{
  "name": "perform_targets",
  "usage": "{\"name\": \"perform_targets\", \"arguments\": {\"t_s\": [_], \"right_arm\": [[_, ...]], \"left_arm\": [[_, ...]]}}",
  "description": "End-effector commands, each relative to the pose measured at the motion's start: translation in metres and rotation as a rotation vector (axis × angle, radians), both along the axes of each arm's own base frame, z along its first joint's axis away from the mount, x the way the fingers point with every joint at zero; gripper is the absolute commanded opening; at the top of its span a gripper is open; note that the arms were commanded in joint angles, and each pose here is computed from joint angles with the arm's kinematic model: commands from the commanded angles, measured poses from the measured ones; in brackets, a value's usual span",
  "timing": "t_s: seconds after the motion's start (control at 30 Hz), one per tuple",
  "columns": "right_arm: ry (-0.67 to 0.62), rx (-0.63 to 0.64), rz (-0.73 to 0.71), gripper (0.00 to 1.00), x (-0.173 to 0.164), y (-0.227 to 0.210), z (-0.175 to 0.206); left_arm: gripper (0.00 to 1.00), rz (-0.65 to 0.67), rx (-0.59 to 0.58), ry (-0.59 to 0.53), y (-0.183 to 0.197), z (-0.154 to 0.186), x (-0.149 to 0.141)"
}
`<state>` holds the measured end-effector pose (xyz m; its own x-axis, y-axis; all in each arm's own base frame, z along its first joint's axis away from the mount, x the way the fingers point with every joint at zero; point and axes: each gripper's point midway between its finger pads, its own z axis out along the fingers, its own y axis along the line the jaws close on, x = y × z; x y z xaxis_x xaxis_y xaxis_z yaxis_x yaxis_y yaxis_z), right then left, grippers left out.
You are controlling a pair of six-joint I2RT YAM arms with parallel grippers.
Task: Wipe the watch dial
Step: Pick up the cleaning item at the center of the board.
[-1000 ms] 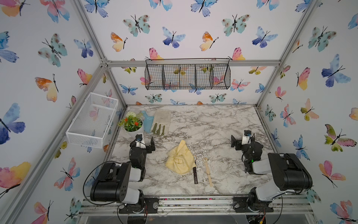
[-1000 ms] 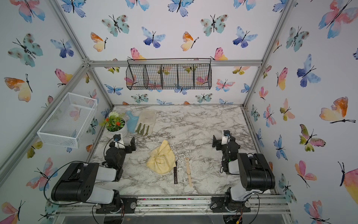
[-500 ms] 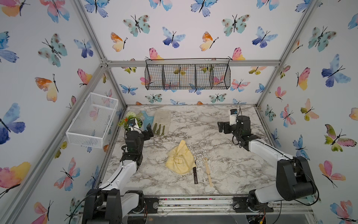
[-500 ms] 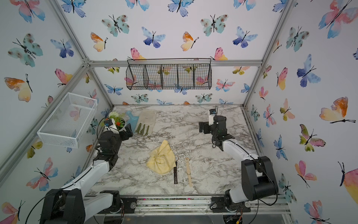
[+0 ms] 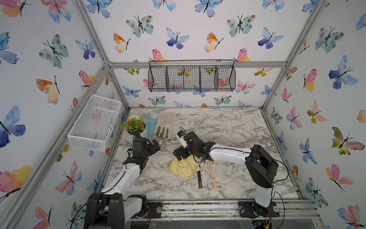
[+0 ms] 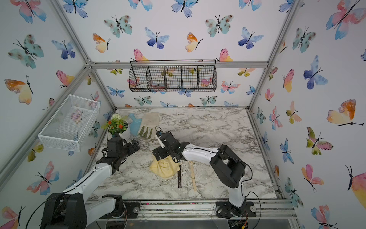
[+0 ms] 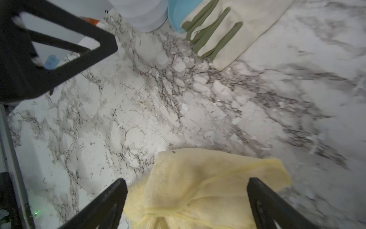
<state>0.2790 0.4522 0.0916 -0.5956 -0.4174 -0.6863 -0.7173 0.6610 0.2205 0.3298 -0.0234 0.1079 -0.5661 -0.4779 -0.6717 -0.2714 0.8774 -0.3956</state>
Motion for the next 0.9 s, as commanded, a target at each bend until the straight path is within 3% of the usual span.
{"name": "perform_targets", "arguments": {"t_s": [0.0,0.13,0.23,0.33,0.57,0.7,0.87], "right_arm": [[0.06,-0.115,-0.031,0.99,-0.006,0.004,-0.035],[0.08,-0.122,-0.039,0.98,-0.009,0.013,-0.054],[0.077,-0.138,-0.055,0.92,-0.007,0.012,-0.063],[0.075,-0.184,-0.069,0.81,-0.007,0.006,-0.075],[0.054,-0.24,-0.059,0.44,-0.011,0.0,-0.088],[0.033,-0.23,-0.058,0.3,-0.01,0.0,-0.08],[-0.062,-0.16,-0.074,0.25,-0.002,-0.001,-0.032]], "left_arm": [[0.98,0.01,-0.015,0.004,0.0,0.003,-0.009],[0.98,0.013,-0.011,-0.001,0.001,0.007,-0.013],[0.98,0.01,-0.014,-0.005,0.001,0.007,-0.015],[0.98,0.01,-0.02,-0.001,0.0,0.005,-0.015],[0.98,0.012,-0.017,0.015,0.001,-0.002,-0.015],[0.98,-0.004,-0.026,0.015,-0.003,-0.002,-0.016],[0.98,-0.07,-0.066,0.014,-0.018,0.001,-0.014]]}}
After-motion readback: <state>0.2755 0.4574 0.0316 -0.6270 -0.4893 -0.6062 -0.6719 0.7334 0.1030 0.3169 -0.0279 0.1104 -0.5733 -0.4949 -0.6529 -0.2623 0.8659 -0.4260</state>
